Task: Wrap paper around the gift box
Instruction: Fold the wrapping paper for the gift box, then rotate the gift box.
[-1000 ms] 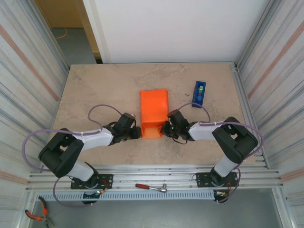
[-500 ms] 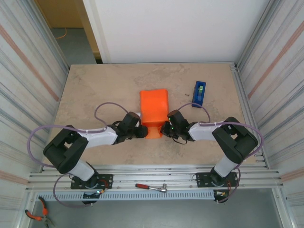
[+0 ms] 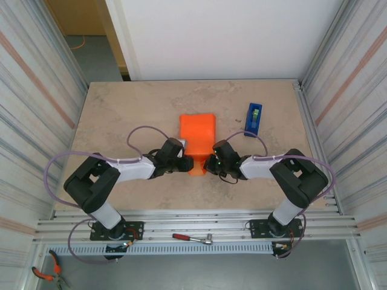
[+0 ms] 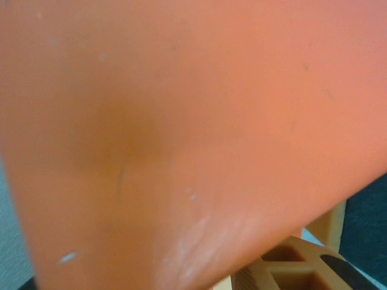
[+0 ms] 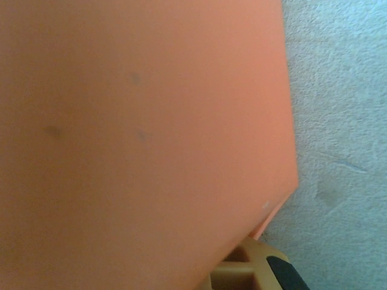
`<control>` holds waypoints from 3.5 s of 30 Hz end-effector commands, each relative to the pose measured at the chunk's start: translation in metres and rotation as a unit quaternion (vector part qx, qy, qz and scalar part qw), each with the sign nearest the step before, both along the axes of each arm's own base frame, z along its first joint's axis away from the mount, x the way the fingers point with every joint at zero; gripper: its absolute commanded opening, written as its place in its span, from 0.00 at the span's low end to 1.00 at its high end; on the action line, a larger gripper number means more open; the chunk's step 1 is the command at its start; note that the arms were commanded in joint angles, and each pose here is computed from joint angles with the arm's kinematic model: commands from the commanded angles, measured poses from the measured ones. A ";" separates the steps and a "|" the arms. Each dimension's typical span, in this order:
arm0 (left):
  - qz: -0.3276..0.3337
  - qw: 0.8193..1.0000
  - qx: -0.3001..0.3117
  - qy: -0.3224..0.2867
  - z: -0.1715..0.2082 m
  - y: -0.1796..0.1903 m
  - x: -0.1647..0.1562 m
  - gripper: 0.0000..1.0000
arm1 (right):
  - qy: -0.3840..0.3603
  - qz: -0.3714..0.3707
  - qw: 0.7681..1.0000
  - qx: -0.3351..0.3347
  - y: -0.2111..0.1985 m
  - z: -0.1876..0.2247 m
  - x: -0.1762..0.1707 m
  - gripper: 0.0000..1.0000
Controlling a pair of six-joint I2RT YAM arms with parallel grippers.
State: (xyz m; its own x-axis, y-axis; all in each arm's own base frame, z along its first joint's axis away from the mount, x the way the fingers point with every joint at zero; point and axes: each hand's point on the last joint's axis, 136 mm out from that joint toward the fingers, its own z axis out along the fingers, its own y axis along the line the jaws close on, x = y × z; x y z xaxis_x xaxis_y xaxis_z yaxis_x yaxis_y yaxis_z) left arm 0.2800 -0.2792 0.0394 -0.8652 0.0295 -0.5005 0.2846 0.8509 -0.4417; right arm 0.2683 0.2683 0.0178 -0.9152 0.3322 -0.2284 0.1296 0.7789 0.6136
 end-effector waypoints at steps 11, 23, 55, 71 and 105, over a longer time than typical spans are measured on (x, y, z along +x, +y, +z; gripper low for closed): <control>-0.034 0.999 -0.006 -0.018 0.003 -0.019 0.008 0.33 | 0.036 0.007 0.999 -0.028 -0.008 -0.019 -0.020 0.00; -0.057 0.998 0.016 -0.006 -0.015 -0.017 0.002 0.34 | 0.029 0.008 0.999 -0.029 -0.008 -0.010 -0.018 0.00; -0.093 0.994 -0.023 -0.061 0.042 0.017 -0.030 0.17 | -0.013 0.014 1.000 -0.019 -0.020 0.036 -0.005 0.00; -0.138 0.990 -0.009 -0.036 0.006 -0.012 -0.014 0.13 | 0.002 0.010 1.000 -0.024 -0.022 0.024 -0.009 0.00; -0.147 0.988 -0.007 -0.047 0.016 -0.024 -0.005 0.12 | 0.012 0.015 0.999 -0.027 -0.015 0.014 0.005 0.00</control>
State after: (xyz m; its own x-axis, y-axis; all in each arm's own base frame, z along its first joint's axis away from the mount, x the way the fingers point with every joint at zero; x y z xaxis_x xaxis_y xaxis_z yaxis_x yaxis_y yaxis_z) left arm 0.2719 -0.2983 0.0561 -0.7811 0.2468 -0.5735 0.5420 0.7240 -0.4267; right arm 0.2624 0.2462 0.0238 -0.9286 0.3072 -0.2080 0.1486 0.8218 0.5501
